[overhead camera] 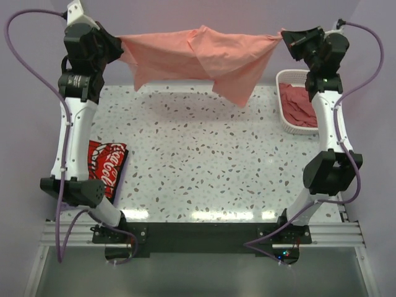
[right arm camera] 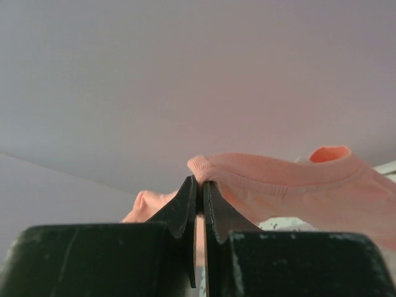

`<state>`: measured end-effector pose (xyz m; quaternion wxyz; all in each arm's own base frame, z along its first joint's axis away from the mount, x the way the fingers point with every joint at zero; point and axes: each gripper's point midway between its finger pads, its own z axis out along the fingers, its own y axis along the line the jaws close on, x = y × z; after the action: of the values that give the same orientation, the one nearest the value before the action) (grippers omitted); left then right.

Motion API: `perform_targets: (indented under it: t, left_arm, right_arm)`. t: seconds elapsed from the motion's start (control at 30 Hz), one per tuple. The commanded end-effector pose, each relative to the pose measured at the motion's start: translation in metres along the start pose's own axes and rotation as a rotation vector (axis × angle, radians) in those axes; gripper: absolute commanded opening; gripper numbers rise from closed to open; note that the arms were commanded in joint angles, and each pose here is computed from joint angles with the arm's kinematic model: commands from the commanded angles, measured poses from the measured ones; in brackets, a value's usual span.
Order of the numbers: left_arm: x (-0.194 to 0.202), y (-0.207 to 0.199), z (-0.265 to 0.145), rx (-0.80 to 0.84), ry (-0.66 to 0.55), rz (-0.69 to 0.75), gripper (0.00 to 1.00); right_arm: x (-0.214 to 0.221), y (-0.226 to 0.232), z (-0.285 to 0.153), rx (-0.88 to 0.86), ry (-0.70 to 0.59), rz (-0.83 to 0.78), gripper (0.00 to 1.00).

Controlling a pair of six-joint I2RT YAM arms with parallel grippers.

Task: Fold and stack the t-shirts
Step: Flatten the tshirt out

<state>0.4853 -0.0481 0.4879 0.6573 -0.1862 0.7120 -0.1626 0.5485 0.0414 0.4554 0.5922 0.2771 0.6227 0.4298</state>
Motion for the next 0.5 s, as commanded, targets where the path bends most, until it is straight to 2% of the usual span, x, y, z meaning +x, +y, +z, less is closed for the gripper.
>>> perform_targets:
  t: [0.0,0.03,0.07,0.1,0.13,0.17,0.23,0.27,0.3,0.33,0.37,0.43,0.47]
  left_arm:
    - [-0.015,-0.001,-0.040,0.074,-0.078,0.023,0.00]
    - [-0.001,0.003,-0.043,0.074,-0.051,0.009,0.00]
    - [0.031,0.020,-0.047,0.050,0.012,0.004,0.00]
    - [0.044,0.024,-0.049,0.057,0.027,-0.003,0.00]
    - [0.055,0.026,-0.058,0.070,0.049,-0.024,0.00]
    - [0.101,0.047,-0.054,0.029,0.144,-0.035,0.00]
    - [0.142,0.051,-0.061,0.063,0.238,-0.074,0.00]
    - [0.184,0.070,-0.069,0.027,0.320,-0.087,0.00]
    - [0.203,0.073,-0.073,0.027,0.350,-0.103,0.00]
    - [0.225,0.071,-0.080,0.036,0.393,-0.117,0.01]
    - [0.262,0.089,-0.088,-0.018,0.464,-0.119,0.16]
    - [0.293,0.099,-0.098,-0.057,0.525,-0.146,0.25]
    - [0.318,0.113,-0.108,-0.092,0.581,-0.155,0.35]
  right_arm:
    - [-0.032,0.044,-0.038,-0.142,-0.047,0.007,0.00]
    - [-0.030,0.037,-0.045,-0.122,-0.038,0.017,0.00]
    - [-0.027,0.021,-0.049,-0.095,-0.016,0.030,0.00]
    - [-0.012,-0.014,-0.049,-0.025,0.024,0.065,0.00]
    - [-0.008,-0.029,-0.055,0.006,0.043,0.073,0.00]
    - [0.006,-0.049,-0.060,0.051,0.097,0.092,0.00]
    - [0.036,-0.107,-0.071,0.172,0.168,0.113,0.00]
    - [0.057,-0.147,-0.084,0.279,0.207,0.147,0.04]
    - [0.067,-0.166,-0.091,0.329,0.228,0.149,0.10]
    - [0.077,-0.183,-0.100,0.373,0.253,0.125,0.23]
    - [0.088,-0.197,-0.108,0.410,0.279,0.126,0.30]
    - [0.113,-0.229,-0.127,0.478,0.325,0.102,0.48]
    - [0.123,-0.237,-0.135,0.503,0.347,0.097,0.50]
